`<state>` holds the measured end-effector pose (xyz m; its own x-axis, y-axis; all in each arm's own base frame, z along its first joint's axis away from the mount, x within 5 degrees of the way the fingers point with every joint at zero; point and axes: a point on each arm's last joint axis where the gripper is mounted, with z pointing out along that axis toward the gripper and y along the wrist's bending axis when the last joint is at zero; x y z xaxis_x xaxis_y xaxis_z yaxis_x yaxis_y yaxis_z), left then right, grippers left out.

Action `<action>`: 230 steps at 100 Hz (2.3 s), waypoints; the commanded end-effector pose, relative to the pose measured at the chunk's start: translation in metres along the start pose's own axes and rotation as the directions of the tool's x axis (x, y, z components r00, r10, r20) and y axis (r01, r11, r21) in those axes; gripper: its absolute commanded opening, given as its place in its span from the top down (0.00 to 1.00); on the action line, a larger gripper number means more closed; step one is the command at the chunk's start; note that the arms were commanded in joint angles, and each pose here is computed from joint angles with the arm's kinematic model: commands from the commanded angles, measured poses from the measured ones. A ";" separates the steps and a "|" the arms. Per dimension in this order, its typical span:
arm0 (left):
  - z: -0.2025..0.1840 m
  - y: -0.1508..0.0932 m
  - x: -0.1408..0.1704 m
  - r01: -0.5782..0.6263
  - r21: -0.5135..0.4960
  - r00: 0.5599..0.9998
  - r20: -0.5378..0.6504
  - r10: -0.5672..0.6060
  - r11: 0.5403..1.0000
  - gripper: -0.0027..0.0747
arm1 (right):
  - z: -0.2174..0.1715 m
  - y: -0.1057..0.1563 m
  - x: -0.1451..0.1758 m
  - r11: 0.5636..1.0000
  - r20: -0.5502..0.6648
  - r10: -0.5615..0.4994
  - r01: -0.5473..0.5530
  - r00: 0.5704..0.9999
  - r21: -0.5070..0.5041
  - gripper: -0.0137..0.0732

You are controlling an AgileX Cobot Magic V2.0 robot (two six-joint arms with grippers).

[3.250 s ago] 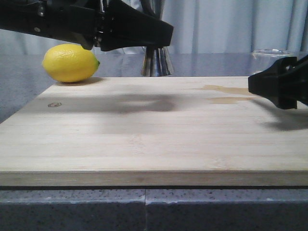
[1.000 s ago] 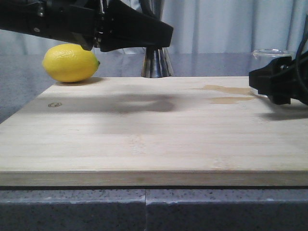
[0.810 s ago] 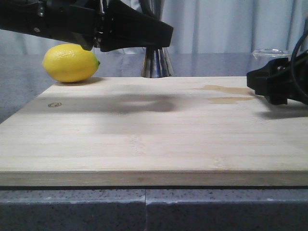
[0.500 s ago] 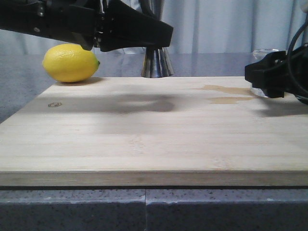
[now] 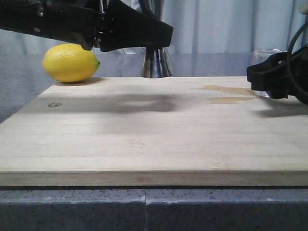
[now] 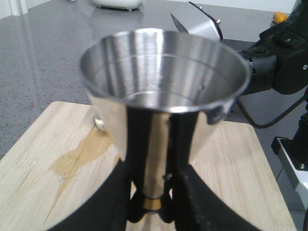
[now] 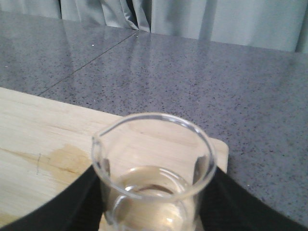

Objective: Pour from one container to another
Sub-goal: 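Lift the beaker with the right gripper and carry it toward the jigger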

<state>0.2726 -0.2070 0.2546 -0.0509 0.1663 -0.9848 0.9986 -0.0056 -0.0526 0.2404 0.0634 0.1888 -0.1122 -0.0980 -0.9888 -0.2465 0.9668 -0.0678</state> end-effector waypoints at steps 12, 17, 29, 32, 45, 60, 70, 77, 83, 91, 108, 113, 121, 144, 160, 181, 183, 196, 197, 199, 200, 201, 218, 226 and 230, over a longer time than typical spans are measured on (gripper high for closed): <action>-0.004 -0.012 -0.033 -0.050 0.061 0.989 0.140 0.041 0.997 0.98 | 0.002 -0.002 -0.018 1.000 0.116 -0.013 0.013 0.993 0.008 0.45; -0.004 -0.012 -0.033 -0.050 0.061 0.989 0.140 0.041 0.997 0.98 | 0.002 -0.002 -0.018 1.000 0.116 -0.017 0.016 0.993 0.004 0.45; -0.004 -0.012 -0.033 -0.050 0.061 0.989 0.140 0.041 0.997 0.98 | 0.002 0.000 -0.018 1.000 0.116 -0.017 0.018 0.993 -0.002 0.45; -0.004 -0.012 -0.033 -0.050 0.061 0.989 0.140 0.041 0.997 0.98 | 0.002 0.000 -0.018 1.000 0.116 -0.017 0.018 0.993 -0.002 0.45; -0.004 -0.012 -0.033 -0.050 0.061 0.989 0.140 0.041 0.997 0.98 | 0.002 0.000 -0.018 1.000 0.116 -0.017 0.018 0.993 -0.002 0.45; -0.004 -0.012 -0.033 -0.050 0.061 0.989 0.140 0.041 0.997 0.98 | 0.002 0.000 -0.018 1.000 0.116 -0.017 0.018 0.993 -0.002 0.45; -0.004 -0.012 -0.033 -0.050 0.061 0.989 0.140 0.041 0.997 0.98 | 0.002 0.000 -0.018 1.000 0.116 -0.017 0.018 0.993 -0.002 0.45; -0.004 -0.012 -0.033 -0.050 0.061 0.989 0.140 0.041 0.997 0.98 | 0.002 0.000 -0.018 1.000 0.116 -0.017 0.018 0.993 -0.002 0.47; -0.004 -0.012 -0.033 -0.050 0.061 0.989 0.140 0.041 0.997 0.98 | 0.002 0.000 -0.018 1.000 0.119 -0.018 0.018 0.993 -0.002 0.52; -0.004 -0.012 -0.033 -0.050 0.061 0.989 0.140 0.041 0.997 0.98 | 0.002 0.000 -0.018 1.000 0.121 -0.019 0.019 0.992 -0.003 0.58; -0.004 -0.012 -0.033 -0.050 0.061 0.989 0.140 0.041 0.997 0.98 | 0.002 0.002 -0.019 0.999 0.130 -0.035 0.039 0.991 -0.026 0.65; -0.004 -0.012 -0.033 -0.050 0.061 0.989 0.140 0.041 0.997 0.98 | 0.002 0.002 -0.019 0.999 0.131 -0.038 0.042 0.991 -0.030 0.65; -0.004 -0.012 -0.033 -0.050 0.061 0.989 0.140 0.041 0.997 0.98 | 0.002 0.003 -0.019 0.999 0.131 -0.039 0.043 0.991 -0.031 0.65; -0.004 -0.012 -0.033 -0.050 0.061 0.989 0.140 0.041 0.997 0.98 | 0.001 0.003 -0.021 0.999 0.156 -0.039 0.044 0.987 -0.031 0.65; -0.004 -0.012 -0.033 -0.050 0.061 0.989 0.140 0.041 0.997 0.98 | 0.001 0.003 -0.022 0.998 0.162 -0.044 0.051 0.986 -0.037 0.65; -0.004 -0.013 -0.032 -0.056 0.068 0.991 0.128 0.046 0.996 0.98 | -0.003 0.004 -0.030 0.997 0.196 -0.051 0.061 0.979 -0.045 0.65; -0.004 -0.013 -0.032 -0.056 0.068 0.991 0.128 0.046 0.996 0.98 | -0.003 0.004 -0.031 0.997 0.200 -0.051 0.062 0.978 -0.045 0.65; -0.004 -0.013 -0.032 -0.056 0.068 0.991 0.128 0.046 0.996 0.98 | -0.004 0.005 -0.041 0.995 0.225 -0.069 0.084 0.972 -0.062 0.65; -0.004 -0.013 -0.032 -0.056 0.068 0.991 0.128 0.046 0.996 0.98 | -0.004 0.005 -0.042 0.994 0.221 -0.070 0.086 0.973 -0.063 0.65; -0.004 -0.013 -0.032 -0.056 0.069 0.991 0.127 0.047 0.996 0.98 | -0.003 0.006 -0.044 0.994 0.219 -0.074 0.091 0.973 -0.066 0.65; -0.004 -0.013 -0.032 -0.056 0.068 0.991 0.127 0.047 0.996 0.98 | -0.003 0.006 -0.045 0.993 0.218 -0.076 0.093 0.973 -0.068 0.65; -0.004 -0.013 -0.032 -0.056 0.068 0.991 0.127 0.047 0.996 0.98 | -0.003 0.006 -0.047 0.993 0.221 -0.078 0.095 0.972 -0.068 0.65; -0.004 -0.013 -0.032 -0.054 0.069 0.991 0.127 0.045 0.996 0.98 | 0.000 0.006 -0.071 0.986 0.211 -0.121 0.142 0.970 -0.085 0.65; -0.004 -0.013 -0.032 -0.055 0.069 0.991 0.127 0.045 0.996 0.98 | 0.001 0.006 -0.088 0.983 0.232 -0.142 0.165 0.962 -0.084 0.65; -0.004 -0.013 -0.032 -0.055 0.070 0.991 0.125 0.046 0.996 0.98 | 0.002 0.006 -0.094 0.981 0.223 -0.153 0.176 0.963 -0.085 0.65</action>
<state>0.2718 -0.2068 0.2535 -0.0444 0.1784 -0.9829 0.9988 -0.0141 -0.0476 0.2494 0.0772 0.2448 0.0098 -0.2001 -0.9797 -0.3586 0.9139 -0.1902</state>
